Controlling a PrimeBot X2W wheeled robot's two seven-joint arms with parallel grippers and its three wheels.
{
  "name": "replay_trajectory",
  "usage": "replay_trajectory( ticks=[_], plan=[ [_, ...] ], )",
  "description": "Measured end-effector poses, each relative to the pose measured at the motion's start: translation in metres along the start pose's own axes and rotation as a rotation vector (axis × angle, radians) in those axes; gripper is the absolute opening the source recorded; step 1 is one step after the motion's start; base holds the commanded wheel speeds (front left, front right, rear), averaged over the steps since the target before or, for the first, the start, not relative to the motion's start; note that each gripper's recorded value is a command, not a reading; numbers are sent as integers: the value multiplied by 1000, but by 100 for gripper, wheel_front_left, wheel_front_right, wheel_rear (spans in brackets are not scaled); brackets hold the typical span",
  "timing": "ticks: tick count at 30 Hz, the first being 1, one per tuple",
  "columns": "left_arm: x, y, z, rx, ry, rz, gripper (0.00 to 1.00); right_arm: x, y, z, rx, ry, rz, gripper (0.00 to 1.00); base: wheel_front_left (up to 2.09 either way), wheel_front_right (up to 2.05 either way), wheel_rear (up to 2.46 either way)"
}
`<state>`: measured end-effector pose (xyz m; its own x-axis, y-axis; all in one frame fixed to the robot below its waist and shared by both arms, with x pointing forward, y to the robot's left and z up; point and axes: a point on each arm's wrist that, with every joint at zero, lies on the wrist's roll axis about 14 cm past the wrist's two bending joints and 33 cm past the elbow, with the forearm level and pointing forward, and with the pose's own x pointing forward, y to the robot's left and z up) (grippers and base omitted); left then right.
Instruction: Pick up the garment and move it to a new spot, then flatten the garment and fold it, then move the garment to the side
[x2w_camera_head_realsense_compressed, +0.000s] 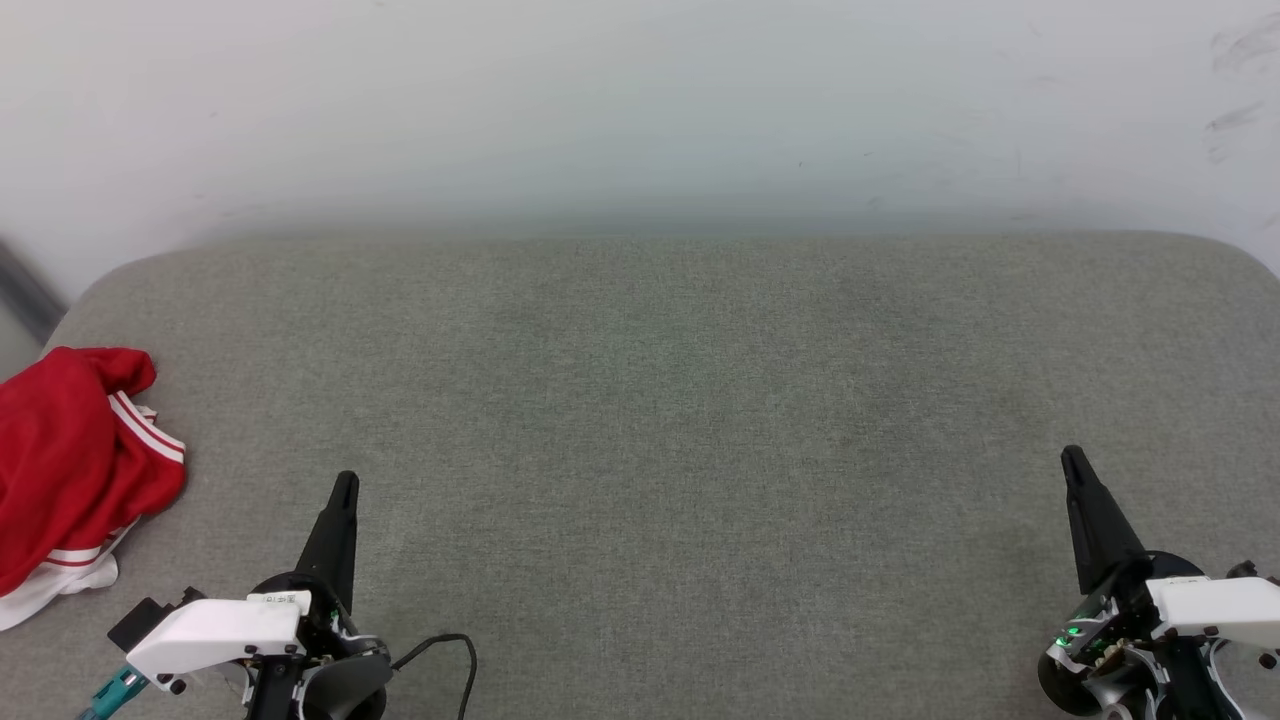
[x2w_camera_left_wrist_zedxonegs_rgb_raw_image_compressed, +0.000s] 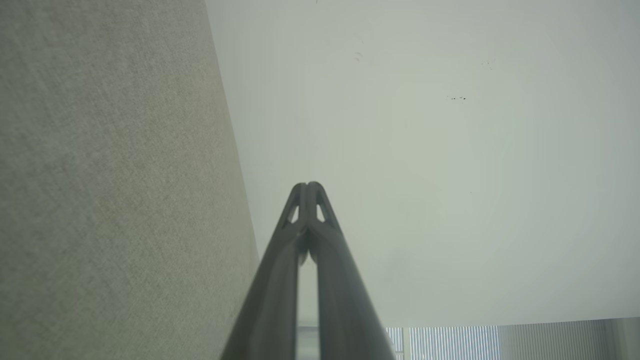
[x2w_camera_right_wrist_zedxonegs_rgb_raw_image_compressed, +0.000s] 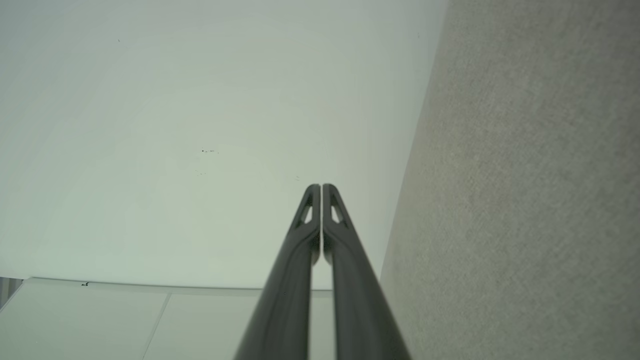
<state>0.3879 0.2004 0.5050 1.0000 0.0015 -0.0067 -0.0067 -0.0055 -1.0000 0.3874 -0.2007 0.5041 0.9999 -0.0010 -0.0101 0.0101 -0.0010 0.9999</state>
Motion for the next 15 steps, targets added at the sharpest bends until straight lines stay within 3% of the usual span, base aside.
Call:
replay_trajectory(
  ticks=[15],
  plan=[
    [0,0,0,0,0,0,0,0,0,0,0,0,0,0,0,0,0]
  ],
)
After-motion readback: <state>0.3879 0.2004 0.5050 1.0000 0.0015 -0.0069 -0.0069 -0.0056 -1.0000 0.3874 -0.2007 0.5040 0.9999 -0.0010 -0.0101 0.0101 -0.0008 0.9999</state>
